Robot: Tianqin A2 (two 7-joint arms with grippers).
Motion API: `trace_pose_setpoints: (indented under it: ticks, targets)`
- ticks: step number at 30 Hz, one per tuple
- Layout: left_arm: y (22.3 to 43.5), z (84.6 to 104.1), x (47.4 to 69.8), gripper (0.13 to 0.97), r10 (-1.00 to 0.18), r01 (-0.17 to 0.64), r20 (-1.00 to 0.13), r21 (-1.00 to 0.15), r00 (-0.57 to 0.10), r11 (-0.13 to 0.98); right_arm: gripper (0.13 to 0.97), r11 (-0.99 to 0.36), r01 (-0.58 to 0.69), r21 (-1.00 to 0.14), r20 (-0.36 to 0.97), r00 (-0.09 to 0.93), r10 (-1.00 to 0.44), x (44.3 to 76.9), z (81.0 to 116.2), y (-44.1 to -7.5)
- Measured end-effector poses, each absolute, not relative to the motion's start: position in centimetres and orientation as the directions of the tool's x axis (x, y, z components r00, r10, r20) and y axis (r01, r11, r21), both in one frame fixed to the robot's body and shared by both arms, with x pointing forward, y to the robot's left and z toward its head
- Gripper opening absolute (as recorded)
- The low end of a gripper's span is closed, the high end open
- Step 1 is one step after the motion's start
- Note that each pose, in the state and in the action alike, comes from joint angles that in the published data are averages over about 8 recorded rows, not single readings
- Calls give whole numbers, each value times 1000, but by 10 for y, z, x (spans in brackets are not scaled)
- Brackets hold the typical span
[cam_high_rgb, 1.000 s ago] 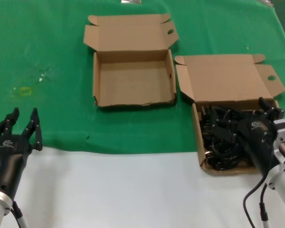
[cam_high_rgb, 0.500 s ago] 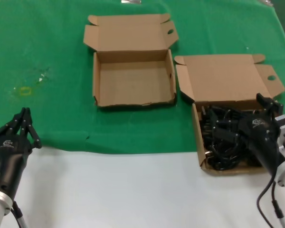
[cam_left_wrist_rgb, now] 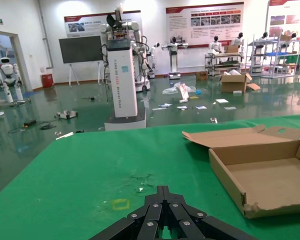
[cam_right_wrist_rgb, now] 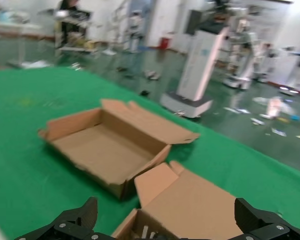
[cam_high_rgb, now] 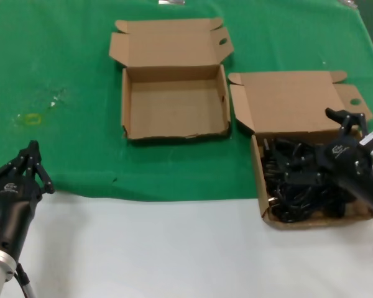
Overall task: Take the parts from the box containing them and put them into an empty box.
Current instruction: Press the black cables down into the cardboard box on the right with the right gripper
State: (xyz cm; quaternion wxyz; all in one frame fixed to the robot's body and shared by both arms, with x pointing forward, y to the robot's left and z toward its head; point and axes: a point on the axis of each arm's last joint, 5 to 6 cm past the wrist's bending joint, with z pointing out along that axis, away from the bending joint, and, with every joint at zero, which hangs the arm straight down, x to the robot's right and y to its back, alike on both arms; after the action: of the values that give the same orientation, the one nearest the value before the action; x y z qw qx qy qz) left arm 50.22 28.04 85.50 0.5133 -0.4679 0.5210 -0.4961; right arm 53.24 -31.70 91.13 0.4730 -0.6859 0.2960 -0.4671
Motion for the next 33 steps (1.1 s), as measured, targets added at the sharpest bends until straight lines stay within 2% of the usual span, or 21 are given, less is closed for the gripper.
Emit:
trace_pose_setpoints:
  ticks: [13,23,28,33]
  targets:
    - [280,855,502,144,-997,22,-71,-997,-35,70,966,-645,67,-761,535,627,-566,554,957,-352]
    - [280,855,502,144,-997,22,-71,-997,-35,70,966,-808,169,-564,580,778,-242,582,992,-366]
    - [280,855,502,144,-997,22,-71,-997,-35,70,966,-854,247,-458,563,824,-63,598,1005,-372]
    - [280,855,502,144,-997,22,-71,-997,-35,70,966,-882,335,-333,559,823,101,621,1019,-377]
